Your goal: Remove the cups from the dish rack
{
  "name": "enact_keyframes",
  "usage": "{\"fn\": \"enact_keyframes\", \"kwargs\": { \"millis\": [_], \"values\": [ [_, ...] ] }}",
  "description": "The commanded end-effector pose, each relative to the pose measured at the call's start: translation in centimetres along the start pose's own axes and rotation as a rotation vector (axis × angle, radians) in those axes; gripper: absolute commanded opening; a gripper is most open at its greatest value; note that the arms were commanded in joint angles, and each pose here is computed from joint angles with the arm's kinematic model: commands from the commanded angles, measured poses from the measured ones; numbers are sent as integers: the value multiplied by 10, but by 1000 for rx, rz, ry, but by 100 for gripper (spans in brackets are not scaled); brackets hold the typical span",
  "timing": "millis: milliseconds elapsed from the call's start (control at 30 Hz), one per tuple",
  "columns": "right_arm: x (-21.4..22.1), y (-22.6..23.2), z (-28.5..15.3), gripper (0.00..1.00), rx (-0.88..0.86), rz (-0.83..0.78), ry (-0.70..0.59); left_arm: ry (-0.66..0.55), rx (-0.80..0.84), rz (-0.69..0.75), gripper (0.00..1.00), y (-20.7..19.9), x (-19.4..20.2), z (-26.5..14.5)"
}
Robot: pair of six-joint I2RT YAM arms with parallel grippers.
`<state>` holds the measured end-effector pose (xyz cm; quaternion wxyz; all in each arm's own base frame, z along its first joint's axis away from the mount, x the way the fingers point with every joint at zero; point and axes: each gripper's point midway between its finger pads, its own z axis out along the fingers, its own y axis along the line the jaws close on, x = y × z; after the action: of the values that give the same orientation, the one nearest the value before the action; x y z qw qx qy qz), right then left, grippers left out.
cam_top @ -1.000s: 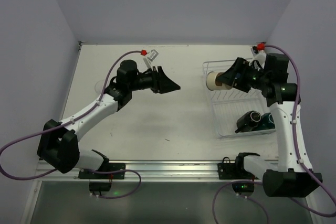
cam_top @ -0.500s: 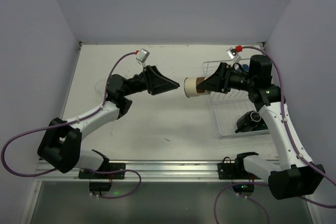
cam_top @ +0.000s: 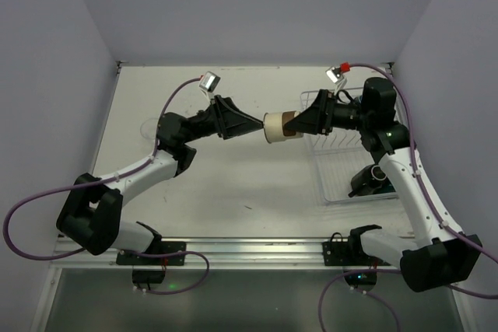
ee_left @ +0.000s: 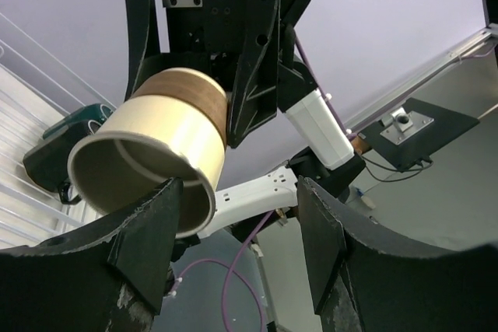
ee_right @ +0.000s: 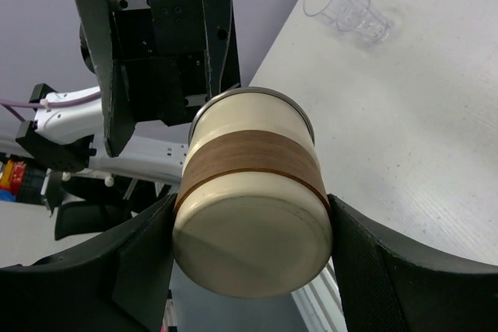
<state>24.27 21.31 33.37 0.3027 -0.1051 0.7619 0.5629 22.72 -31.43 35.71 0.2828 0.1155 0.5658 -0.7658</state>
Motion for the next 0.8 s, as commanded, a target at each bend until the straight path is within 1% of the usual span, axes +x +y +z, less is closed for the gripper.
{"fn": "enact_keyframes", "kwargs": {
  "millis": [0, 100, 200, 233, 300, 333, 367, 400, 433, 467, 500, 533, 567, 600, 633, 667, 700, 733, 767],
  "values": [
    [-2, 13, 11, 0, -57, -3, 20, -41, 53, 14, 64, -14, -6, 3],
    [-3, 13, 18, 0, -65, -5, 27, -55, 65, 3, 63, -19, -8, 6],
    [-5, 16, 22, 0, -88, -7, 28, -58, 68, -21, 54, -20, -9, 8],
    [-5, 16, 23, 0, -90, -13, 27, -60, 68, -30, 47, -18, -9, 9],
    [-7, 16, 24, 0, -93, -17, 26, -55, 79, -57, 41, -18, -8, 9],
    [-8, 17, 25, 0, -100, -19, 24, -52, 77, -88, 29, -15, -6, 9],
    [-9, 18, 25, 6, -101, -23, 20, -54, 84, -94, 19, -17, -7, 9],
    [-9, 17, 26, 16, -100, -21, 19, -50, 81, -110, 8, -14, -6, 8],
    [-8, 15, 26, 31, -92, -17, 21, -43, 81, -125, 0, -14, -6, 8],
    [-12, 15, 25, 57, -72, -27, 8, -36, 58, -145, 0, -9, -6, 9],
    [-14, 12, 25, 67, -41, -30, 0, -34, 42, -151, 0, -7, -8, 8],
    [-13, 7, 21, 74, 20, -33, 6, -30, 15, -120, 0, -2, -12, 4],
    [-13, 3, 18, 80, 62, -36, 0, -18, -71, -160, 0, 14, -14, 4],
    [-20, -7, 16, 92, 140, -44, -31, -29, -114, -126, 0, 17, -22, -2],
    [-18, -11, 10, 94, 206, -40, -22, -27, -153, -6, 0, 20, -33, -1],
    [-18, -18, 5, 96, 260, -31, -28, -4, -313, -88, 0, 50, -28, -10],
    [-24, -33, -1, 97, 367, -30, -65, 6, -375, -49, 0, 57, -34, -14],
    [-20, -39, -10, 98, 440, -16, -50, 6, -427, 101, 0, 58, -54, -12],
    [-19, -47, -15, 98, 500, -6, -47, 50, -574, 29, 0, 81, -42, -27]
  ]
}}
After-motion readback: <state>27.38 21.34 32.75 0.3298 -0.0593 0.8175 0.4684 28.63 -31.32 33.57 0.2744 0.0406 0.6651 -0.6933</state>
